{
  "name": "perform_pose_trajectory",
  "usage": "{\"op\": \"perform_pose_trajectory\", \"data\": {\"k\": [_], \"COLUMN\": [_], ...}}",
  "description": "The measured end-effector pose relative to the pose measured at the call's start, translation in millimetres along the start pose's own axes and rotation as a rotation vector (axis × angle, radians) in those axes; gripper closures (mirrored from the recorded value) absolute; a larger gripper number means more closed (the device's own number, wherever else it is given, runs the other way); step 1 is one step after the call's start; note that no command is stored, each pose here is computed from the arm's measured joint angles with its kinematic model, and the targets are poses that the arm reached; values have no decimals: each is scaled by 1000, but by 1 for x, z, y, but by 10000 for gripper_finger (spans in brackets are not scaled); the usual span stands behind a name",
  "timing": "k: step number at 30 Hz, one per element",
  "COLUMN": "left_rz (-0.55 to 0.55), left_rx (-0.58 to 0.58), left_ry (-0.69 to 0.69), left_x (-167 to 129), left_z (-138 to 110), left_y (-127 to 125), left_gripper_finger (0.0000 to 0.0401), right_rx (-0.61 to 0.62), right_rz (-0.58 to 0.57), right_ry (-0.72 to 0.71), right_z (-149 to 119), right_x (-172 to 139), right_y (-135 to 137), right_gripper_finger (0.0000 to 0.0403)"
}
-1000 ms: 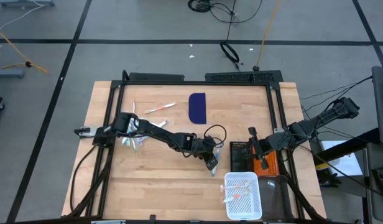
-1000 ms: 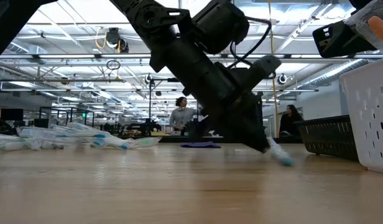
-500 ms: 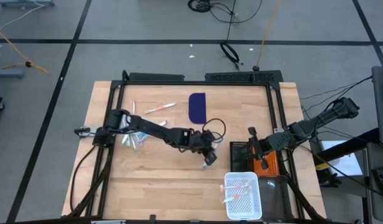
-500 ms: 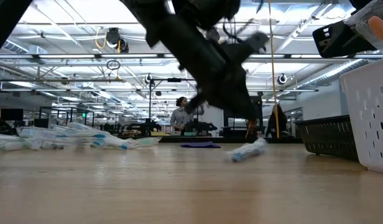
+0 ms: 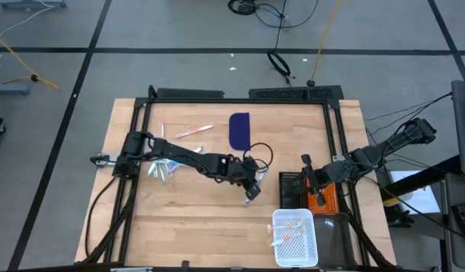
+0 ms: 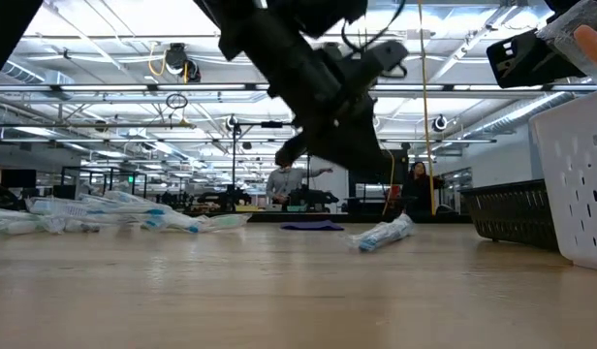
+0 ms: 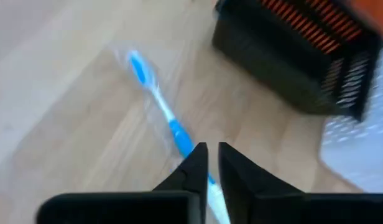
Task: Pick & Place Toothbrushes
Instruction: Put the blue toothbrush into the black basket
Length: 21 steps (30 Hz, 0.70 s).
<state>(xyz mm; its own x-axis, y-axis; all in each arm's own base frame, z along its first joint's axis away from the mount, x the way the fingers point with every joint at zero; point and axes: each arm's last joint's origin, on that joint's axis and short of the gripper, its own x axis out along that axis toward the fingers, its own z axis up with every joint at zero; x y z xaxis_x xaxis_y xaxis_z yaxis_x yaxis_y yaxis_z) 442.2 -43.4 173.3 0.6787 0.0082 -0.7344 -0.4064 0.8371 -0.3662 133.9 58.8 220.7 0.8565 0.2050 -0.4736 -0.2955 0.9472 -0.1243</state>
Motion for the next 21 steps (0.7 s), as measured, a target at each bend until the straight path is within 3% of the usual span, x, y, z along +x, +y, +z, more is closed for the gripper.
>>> {"op": "perform_pose_trajectory", "data": {"k": [5,11,21], "left_rz": [-50,-12,22], "left_rx": [-12,-7,-20], "left_ry": [17,-1,15], "left_x": [12,15,28], "left_z": [-3,-5,-14], "left_y": [1,2,6], "left_gripper_finger": [297,244,222], "right_rx": [0,1,3], "right_rz": [1,1,-1], "right_ry": [0,-1,-35], "right_z": [-1,-9,-11], "right_x": [0,5,7], "right_y": [0,1,2], "right_gripper_finger": [277,277,277]}}
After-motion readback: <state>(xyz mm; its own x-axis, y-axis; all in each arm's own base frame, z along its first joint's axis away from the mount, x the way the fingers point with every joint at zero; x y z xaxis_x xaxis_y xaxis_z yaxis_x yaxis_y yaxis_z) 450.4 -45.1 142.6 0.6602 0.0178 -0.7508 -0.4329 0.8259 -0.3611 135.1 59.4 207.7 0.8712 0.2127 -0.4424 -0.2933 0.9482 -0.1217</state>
